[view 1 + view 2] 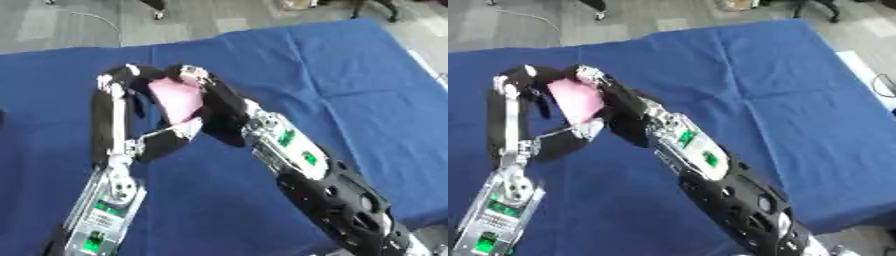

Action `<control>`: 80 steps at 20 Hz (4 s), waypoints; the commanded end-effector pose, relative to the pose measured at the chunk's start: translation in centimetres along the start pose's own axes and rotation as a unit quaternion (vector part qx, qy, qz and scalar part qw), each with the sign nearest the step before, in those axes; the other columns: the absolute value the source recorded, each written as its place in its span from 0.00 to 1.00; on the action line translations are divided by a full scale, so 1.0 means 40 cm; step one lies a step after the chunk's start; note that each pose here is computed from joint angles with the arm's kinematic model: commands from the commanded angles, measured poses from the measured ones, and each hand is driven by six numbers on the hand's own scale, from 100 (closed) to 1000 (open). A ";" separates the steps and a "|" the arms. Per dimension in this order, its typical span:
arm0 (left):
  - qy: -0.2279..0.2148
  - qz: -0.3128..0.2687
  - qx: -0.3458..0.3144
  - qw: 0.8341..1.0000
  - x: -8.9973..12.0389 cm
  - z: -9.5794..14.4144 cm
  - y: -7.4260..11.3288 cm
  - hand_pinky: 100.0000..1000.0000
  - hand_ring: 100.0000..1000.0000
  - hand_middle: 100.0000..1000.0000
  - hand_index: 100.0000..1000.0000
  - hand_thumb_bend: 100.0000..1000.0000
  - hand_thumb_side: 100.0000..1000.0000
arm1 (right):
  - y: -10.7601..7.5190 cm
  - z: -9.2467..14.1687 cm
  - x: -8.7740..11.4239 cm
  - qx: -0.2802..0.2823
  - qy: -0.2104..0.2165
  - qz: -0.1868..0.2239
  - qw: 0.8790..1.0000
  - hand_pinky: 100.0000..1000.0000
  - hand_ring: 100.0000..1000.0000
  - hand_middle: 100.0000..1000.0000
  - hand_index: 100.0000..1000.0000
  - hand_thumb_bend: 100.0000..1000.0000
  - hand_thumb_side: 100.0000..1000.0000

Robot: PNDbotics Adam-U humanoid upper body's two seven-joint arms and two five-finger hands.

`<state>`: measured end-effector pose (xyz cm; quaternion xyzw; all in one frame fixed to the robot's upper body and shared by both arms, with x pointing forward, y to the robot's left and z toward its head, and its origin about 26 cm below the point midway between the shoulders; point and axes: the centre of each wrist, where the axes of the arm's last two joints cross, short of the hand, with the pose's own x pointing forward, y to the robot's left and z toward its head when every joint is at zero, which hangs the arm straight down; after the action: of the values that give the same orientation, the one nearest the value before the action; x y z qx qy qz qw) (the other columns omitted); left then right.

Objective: Pick up the objects with one hand, pass them to the other hand, and then place them into the box on the other side of the table.

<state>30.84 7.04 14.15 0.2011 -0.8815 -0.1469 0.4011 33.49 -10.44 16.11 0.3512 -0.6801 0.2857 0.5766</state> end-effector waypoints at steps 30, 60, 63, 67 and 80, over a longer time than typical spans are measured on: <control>-0.032 -0.029 0.056 0.997 0.015 -0.023 0.062 0.14 0.07 0.00 0.29 0.19 0.00 | -0.004 -0.004 0.022 0.007 -0.046 0.003 0.999 0.69 0.70 0.71 0.80 0.12 1.00; 0.002 -0.107 0.103 0.989 -0.049 0.016 0.106 0.12 0.07 0.00 0.29 0.18 0.00 | -0.055 0.057 0.146 -0.183 -0.205 -0.046 0.960 0.69 0.67 0.68 0.80 0.04 0.90; 0.015 -0.133 0.126 0.983 -0.069 0.009 0.138 0.12 0.07 0.00 0.29 0.18 0.00 | -0.083 0.114 0.187 -0.229 -0.258 0.005 0.939 0.69 0.66 0.67 0.80 0.00 0.85; 0.042 -0.204 0.176 0.962 -0.108 -0.006 0.240 0.13 0.07 0.00 0.30 0.16 0.00 | -0.137 0.180 0.150 -0.323 -0.259 0.071 0.908 0.69 0.66 0.66 0.79 0.00 0.86; 0.292 -0.574 0.167 0.746 -0.291 0.046 0.693 0.13 0.11 0.02 0.35 0.05 0.00 | -0.209 0.225 -0.020 -0.410 -0.170 0.101 0.890 0.68 0.65 0.62 0.76 0.00 0.90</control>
<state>29.73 35.07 15.83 0.7316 -0.4931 -0.1425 0.4487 34.91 -22.36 13.17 0.0569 -0.8502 -0.0313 0.5224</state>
